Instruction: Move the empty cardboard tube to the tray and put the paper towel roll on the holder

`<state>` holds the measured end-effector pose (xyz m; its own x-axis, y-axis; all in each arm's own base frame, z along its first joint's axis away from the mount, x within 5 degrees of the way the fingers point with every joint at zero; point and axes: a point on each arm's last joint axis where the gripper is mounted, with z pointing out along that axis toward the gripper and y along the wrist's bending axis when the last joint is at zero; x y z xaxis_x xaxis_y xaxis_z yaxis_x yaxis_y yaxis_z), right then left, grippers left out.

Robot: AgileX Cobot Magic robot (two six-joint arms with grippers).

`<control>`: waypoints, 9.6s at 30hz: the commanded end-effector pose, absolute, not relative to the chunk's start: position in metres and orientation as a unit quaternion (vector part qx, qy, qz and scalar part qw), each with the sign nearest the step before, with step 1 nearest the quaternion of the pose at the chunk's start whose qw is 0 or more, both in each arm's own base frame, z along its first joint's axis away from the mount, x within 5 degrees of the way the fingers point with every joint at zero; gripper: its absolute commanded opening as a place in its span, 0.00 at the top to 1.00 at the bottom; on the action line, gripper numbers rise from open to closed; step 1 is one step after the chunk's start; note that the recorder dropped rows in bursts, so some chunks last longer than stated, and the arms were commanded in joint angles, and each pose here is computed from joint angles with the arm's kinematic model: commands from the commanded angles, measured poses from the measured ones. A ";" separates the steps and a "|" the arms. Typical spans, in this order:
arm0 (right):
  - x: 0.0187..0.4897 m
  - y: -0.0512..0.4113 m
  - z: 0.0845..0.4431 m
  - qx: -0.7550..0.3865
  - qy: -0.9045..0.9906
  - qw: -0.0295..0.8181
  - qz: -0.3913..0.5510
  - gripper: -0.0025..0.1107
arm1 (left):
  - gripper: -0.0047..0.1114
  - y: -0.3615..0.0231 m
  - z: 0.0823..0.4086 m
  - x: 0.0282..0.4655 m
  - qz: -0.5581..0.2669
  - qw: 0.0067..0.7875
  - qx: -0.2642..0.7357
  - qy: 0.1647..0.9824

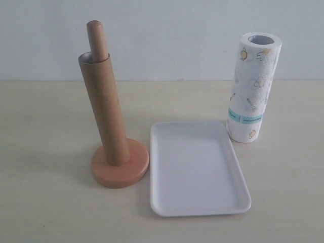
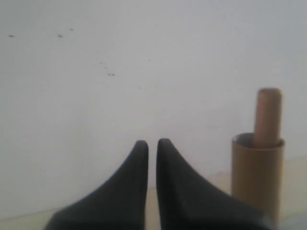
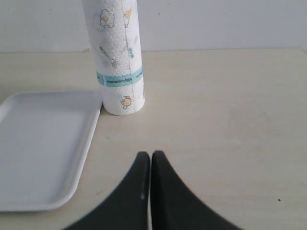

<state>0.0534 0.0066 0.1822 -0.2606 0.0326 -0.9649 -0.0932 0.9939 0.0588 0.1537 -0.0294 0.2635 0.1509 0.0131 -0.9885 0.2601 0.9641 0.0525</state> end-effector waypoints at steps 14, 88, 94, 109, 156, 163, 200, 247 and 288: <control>0.053 0.007 0.183 -0.021 0.787 0.614 0.052 0.98 | 0.67 -0.069 0.209 0.202 -0.260 0.640 0.227 0.687; 0.053 0.007 0.183 -0.021 0.787 0.614 0.052 0.98 | 0.92 -0.105 0.387 0.262 -0.330 0.681 0.223 0.614; 0.053 0.007 0.183 -0.021 0.787 0.614 0.052 0.98 | 0.92 -0.106 0.443 0.242 -0.344 0.690 0.252 0.584; 0.053 0.007 0.183 -0.021 0.787 0.614 0.052 0.98 | 0.92 -0.108 0.516 0.212 -0.359 0.692 0.313 0.543; 0.053 0.007 0.183 -0.019 0.787 0.614 0.054 0.98 | 0.92 -0.269 0.257 0.271 -0.386 0.403 0.076 0.826; 0.053 0.007 0.183 -0.019 0.787 0.614 0.054 0.98 | 0.92 -0.280 0.236 0.286 -0.363 0.379 0.053 0.850; 0.053 0.007 0.183 -0.018 0.787 0.614 0.055 0.98 | 0.79 -0.291 0.220 0.307 -0.301 0.376 0.064 0.874; 0.053 0.007 0.183 -0.019 0.787 0.614 0.054 0.98 | 0.92 -0.290 0.328 0.197 -0.288 0.451 0.244 0.809; 0.053 0.007 0.183 -0.019 0.787 0.614 0.055 0.98 | 0.92 -0.030 0.346 0.035 -0.307 0.739 0.228 0.555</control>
<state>0.0535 0.0067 0.1826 -0.2574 0.0364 -0.9656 -0.0935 0.9937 0.0623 0.0340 -0.0298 0.3552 0.1464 -0.2372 -0.9604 0.7460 0.6640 -0.0503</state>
